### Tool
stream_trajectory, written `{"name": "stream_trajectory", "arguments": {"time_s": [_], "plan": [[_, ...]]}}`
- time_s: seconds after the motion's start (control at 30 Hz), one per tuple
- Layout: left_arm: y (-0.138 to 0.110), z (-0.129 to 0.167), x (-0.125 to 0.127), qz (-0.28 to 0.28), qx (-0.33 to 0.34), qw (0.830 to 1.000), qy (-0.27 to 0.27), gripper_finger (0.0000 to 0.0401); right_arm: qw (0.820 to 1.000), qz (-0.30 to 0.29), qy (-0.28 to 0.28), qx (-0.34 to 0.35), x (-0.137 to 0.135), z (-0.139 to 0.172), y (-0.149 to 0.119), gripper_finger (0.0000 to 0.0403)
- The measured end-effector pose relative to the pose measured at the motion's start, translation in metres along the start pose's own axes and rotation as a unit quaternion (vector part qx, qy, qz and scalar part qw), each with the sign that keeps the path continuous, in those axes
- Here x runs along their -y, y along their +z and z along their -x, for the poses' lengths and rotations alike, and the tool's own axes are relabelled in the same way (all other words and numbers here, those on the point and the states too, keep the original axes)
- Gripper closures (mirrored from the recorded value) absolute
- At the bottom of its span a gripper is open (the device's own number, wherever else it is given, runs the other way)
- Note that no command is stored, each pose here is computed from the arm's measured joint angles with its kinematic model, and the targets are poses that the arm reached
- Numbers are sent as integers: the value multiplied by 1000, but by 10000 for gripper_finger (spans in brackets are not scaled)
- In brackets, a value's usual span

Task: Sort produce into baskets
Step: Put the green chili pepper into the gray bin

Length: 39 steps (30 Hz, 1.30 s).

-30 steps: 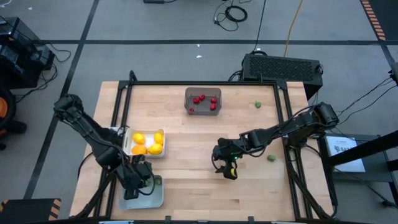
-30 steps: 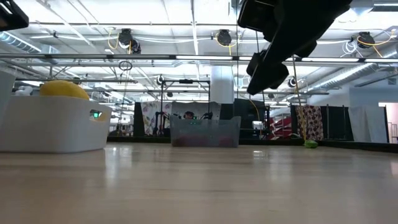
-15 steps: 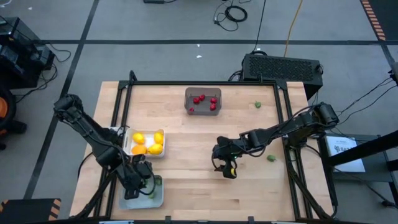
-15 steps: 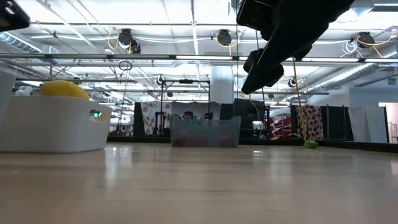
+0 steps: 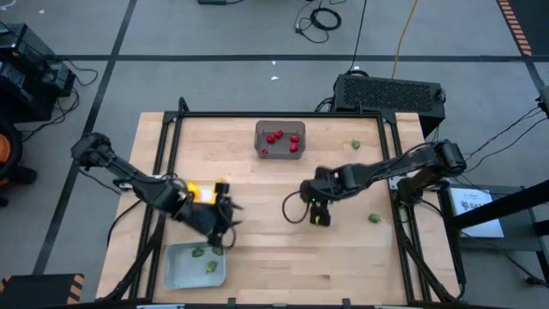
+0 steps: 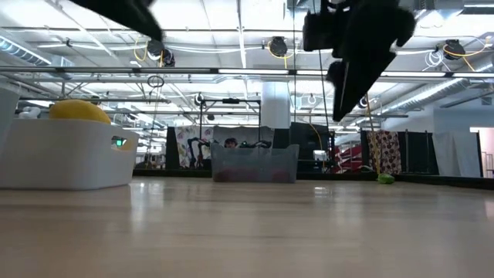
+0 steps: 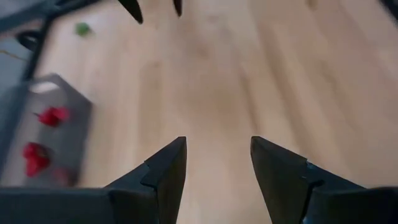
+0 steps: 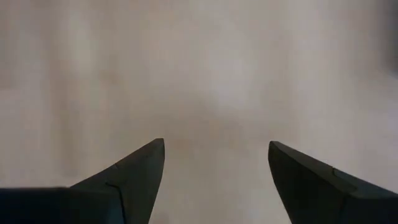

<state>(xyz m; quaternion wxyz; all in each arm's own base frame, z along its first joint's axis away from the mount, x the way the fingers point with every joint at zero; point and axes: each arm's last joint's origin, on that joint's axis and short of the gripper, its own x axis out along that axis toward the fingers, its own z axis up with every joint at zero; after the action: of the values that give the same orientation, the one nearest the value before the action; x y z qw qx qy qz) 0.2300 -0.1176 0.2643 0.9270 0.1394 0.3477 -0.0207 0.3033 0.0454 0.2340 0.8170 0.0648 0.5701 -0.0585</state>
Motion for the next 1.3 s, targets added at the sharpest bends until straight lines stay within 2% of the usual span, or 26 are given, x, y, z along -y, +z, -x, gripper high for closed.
{"name": "stream_trajectory", "arguments": {"time_s": [0.1,0.3,0.4,0.53,0.7,0.93,1.1,1.3], "plan": [[-2,-13,-15,-7,18,1000,22,214,993,-35,-104,-36,20,13,-1,126],[-14,-37,-33,3,99,995,8,214,961,-181,-186,-99,83,16,-6,126],[-18,-43,-37,12,131,991,-16,214,941,-238,-212,-116,121,10,-13,126],[-20,-44,-39,14,133,990,-36,214,911,-308,-231,-150,170,3,-33,126],[-20,-44,-38,13,134,990,-38,214,885,-374,-242,-135,219,-10,-58,126],[-20,-45,-43,17,132,991,-32,214,866,-415,-247,-128,248,-19,-84,126],[-20,-45,-42,17,133,990,-34,214,866,-438,-215,-109,259,-32,-102,126],[-20,-45,-42,17,133,990,-33,214,857,-458,-221,-84,270,-38,-115,126]]}}
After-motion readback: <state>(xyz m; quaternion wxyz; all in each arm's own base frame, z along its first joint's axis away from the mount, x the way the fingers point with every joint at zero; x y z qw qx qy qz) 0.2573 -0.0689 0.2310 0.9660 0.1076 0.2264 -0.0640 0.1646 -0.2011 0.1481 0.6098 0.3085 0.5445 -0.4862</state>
